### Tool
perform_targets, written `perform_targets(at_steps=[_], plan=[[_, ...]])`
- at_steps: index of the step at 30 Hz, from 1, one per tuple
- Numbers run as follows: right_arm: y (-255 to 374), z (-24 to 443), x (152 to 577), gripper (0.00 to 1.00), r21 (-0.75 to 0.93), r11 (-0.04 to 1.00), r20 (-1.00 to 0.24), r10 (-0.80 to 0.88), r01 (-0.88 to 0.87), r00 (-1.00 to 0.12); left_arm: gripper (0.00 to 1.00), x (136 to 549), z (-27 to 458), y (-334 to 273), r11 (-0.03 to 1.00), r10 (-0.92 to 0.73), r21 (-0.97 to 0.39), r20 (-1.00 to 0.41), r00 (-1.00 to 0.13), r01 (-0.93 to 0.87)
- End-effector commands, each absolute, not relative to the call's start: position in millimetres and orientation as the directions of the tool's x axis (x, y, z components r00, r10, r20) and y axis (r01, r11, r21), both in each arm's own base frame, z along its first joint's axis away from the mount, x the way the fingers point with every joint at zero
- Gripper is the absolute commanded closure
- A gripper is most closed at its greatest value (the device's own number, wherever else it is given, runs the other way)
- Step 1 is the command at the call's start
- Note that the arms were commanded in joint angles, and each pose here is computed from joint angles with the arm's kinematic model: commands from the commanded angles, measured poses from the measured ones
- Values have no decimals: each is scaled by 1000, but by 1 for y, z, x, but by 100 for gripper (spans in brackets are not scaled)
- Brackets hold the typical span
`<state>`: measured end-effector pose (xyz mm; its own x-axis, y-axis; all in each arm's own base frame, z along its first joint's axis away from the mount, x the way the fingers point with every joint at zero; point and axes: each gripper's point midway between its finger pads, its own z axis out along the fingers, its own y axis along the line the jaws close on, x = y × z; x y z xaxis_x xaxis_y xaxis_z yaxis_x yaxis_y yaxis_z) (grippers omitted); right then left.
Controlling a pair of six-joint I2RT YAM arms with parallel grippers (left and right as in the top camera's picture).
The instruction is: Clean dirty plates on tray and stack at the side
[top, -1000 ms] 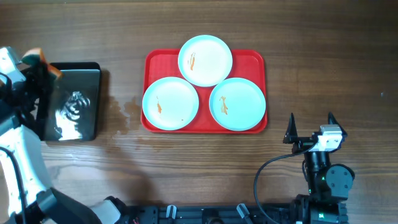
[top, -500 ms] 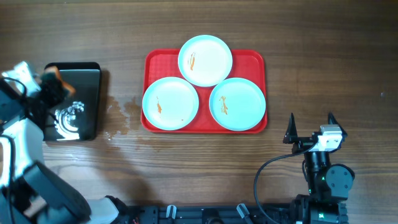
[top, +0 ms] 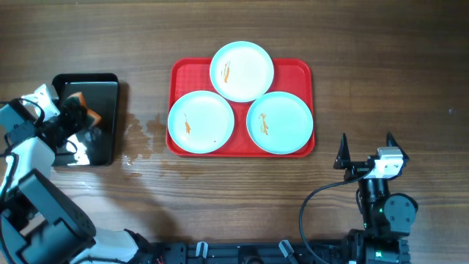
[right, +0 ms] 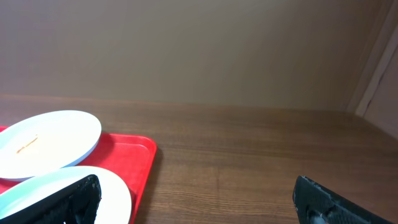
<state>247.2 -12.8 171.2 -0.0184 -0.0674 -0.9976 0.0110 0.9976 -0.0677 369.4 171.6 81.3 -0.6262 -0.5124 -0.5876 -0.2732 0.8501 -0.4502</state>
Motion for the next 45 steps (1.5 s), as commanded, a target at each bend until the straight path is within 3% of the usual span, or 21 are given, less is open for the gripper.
perform_targets(at_steps=[1, 5, 11, 13, 15, 20, 24, 27, 31, 35, 39, 45], plan=[[-16, 172, 247, 0, -76, 997, -997, -76, 30, -15, 96, 388, 195, 180, 929, -367, -341, -810, -458, -141], [-16, 172, 247, 0, -77, 997, -997, -76, 30, -15, 96, 384, 216, 183, 942, -335, -297, -845, -418, -156], [-16, 172, 247, 0, -77, 997, -997, -76, 30, -15, 96, 365, 88, 189, 868, -496, -358, -602, -626, -344], [-16, 172, 247, 0, -77, 997, -997, -76, 30, -15, 96, 364, 81, 186, 862, -506, -376, -582, -637, -341], [-16, 172, 247, 0, -77, 997, -997, -76, 30, -15, 96, 371, 106, 184, 872, -487, -386, -627, -608, -300], [-16, 172, 247, 0, -77, 997, -997, -76, 30, -15, 96, 388, 236, 163, 888, -455, -442, -799, -393, -129], [-16, 172, 247, 0, -77, 997, -997, -76, 30, -15, 96, 389, 274, 123, 843, -521, -533, -777, -354, -72], [-16, 172, 247, 0, -77, 997, -997, -76, 30, -15, 96, 393, 274, 64, 781, -546, -623, -705, -453, 29], [-16, 172, 247, 0, -77, 997, -997, -76, 30, -15, 96, 379, 240, -34, 749, -436, -657, -590, -679, 90], [-16, 172, 247, 0, -77, 997, -997, -76, 30, -15, 96, 358, 190, -94, 832, -299, -554, -499, -814, 35], [-16, 172, 247, 0, -76, 997, -997, -76, 30, -15, 96, 345, 144, -125, 914, -173, -405, -444, -879, 25], [-16, 172, 247, 0, -77, 997, -997, -76, 30, -15, 96, 330, 75, -153, 939, -69, -342, -275, -959, 30]])
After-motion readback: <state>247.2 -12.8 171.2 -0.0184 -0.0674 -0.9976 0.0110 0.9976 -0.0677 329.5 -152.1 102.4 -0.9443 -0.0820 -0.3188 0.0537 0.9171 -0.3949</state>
